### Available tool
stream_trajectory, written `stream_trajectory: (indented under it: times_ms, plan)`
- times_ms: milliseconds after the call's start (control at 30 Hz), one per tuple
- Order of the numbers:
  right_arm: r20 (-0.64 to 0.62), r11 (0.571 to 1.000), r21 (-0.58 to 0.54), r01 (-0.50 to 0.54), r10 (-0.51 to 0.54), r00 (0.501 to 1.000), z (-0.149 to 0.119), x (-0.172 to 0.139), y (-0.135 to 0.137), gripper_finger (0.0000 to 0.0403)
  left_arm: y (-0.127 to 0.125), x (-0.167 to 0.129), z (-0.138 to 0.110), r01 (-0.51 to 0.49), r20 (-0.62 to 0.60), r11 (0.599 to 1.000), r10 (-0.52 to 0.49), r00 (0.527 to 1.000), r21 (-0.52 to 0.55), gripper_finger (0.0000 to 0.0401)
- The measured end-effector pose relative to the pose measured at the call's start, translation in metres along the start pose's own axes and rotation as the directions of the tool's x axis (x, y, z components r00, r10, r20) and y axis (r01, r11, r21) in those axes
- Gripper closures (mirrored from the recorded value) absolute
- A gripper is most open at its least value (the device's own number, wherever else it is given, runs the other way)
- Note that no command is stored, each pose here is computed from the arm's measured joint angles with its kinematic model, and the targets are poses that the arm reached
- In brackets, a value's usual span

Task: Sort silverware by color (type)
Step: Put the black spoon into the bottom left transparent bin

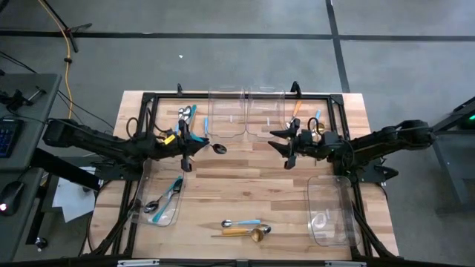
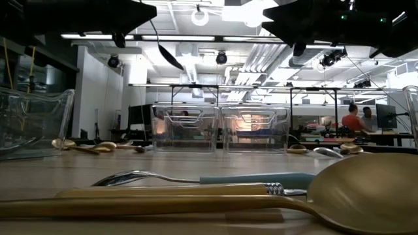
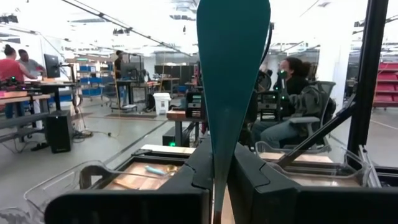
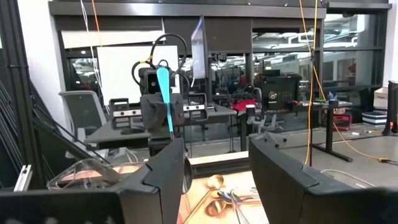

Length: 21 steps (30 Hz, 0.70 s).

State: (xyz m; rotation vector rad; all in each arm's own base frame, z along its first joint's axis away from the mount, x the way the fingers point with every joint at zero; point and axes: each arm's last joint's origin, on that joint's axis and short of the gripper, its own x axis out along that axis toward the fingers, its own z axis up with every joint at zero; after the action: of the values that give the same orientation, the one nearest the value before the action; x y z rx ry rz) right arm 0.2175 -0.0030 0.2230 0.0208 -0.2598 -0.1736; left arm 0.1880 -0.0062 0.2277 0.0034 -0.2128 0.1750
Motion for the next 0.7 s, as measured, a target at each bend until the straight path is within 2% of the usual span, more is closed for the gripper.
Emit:
stream_trajectory:
  times_ms: [333, 467, 533, 600, 700]
  plan:
    - [-0.001, 1.000, -0.004, 0.000, 0.000, 1.000, 0.000, 0.000, 0.000, 0.0237, 0.000, 0.000, 0.000, 0.001, 0.001, 1.000, -0.001, 1.000, 0.023, 0.0391]
    - [-0.014, 1.000, -0.006, 0.000, 0.000, 1.000, -0.001, 0.000, 0.000, 0.0237, -0.007, 0.000, 0.001, 0.045, -0.008, 0.998, -0.045, 0.999, 0.046, 0.0391]
    - [-0.024, 1.000, -0.008, 0.000, 0.000, 1.000, -0.002, 0.000, 0.000, 0.0237, -0.013, 0.002, 0.006, 0.079, -0.068, 0.996, -0.077, 0.995, 0.038, 0.0391]
    - [-0.033, 1.000, -0.010, 0.000, 0.000, 0.999, -0.003, 0.000, 0.000, 0.0237, -0.018, 0.005, 0.015, 0.092, -0.185, 0.996, -0.087, 0.979, 0.021, 0.0391]
    - [-0.037, 1.000, -0.004, 0.000, 0.000, 0.999, -0.003, 0.000, 0.000, 0.0237, -0.027, 0.007, 0.041, 0.072, -0.373, 0.997, -0.059, 0.926, 0.020, 0.0391]
